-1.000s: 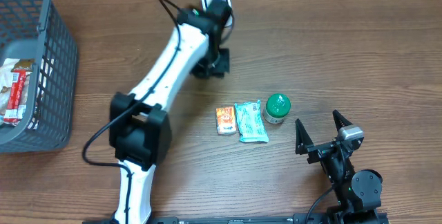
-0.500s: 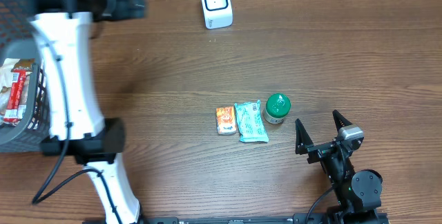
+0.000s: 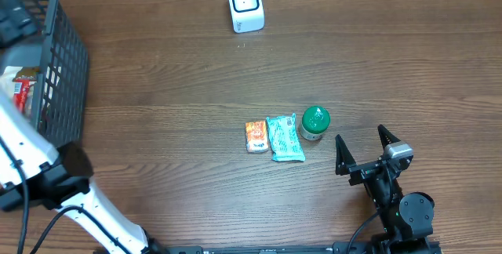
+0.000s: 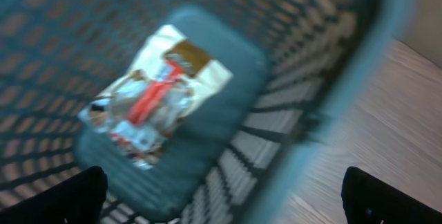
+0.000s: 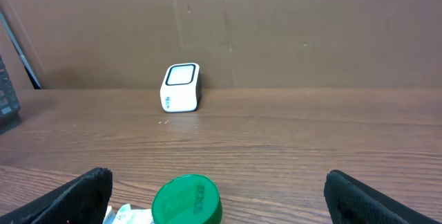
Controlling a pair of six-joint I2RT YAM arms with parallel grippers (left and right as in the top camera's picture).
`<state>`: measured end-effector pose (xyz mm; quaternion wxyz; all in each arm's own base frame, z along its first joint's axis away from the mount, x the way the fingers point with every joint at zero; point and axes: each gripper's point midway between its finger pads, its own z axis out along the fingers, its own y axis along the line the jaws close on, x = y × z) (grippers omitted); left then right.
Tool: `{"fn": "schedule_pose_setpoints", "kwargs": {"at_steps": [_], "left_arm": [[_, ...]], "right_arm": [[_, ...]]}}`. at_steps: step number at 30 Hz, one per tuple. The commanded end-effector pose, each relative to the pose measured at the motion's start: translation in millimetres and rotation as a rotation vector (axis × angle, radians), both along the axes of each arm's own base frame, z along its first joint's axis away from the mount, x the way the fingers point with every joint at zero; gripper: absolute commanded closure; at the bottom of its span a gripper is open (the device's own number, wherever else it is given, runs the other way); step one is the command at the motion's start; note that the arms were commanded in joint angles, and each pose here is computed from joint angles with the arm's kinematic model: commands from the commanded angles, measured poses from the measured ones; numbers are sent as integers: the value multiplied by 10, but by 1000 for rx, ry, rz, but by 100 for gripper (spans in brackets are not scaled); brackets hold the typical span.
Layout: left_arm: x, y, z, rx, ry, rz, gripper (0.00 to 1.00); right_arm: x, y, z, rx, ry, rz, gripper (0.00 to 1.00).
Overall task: Scan the item barcode
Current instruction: 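Move the left gripper back into the grey basket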
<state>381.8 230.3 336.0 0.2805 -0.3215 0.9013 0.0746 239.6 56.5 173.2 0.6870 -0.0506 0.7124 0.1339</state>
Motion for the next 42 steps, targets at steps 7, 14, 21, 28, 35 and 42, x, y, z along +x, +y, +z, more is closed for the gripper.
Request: {"fn": "schedule_pose_setpoints", "kwargs": {"at_steps": [7, 14, 21, 28, 35, 42], "left_arm": [[-502, 635, 83, 31, -7, 169, 0], [-442, 860, -314, 7, 69, 156, 0], [-333, 959, -867, -17, 168, 81, 0], [-250, 1026, -1514, -30, 245, -3, 0], [-192, 1075, -2028, -15, 268, -58, 0], [-111, 1047, -2403, -18, 238, -107, 0]], "right_arm": [[5, -18, -19, 3, -2, -11, 0], [5, -18, -19, 3, -2, -11, 0], [5, -18, -19, 3, -2, -11, 0], [5, -18, -19, 4, -2, -11, 0], [5, -18, -19, 3, -2, -11, 0], [5, -18, -19, 3, -2, -11, 0]]}}
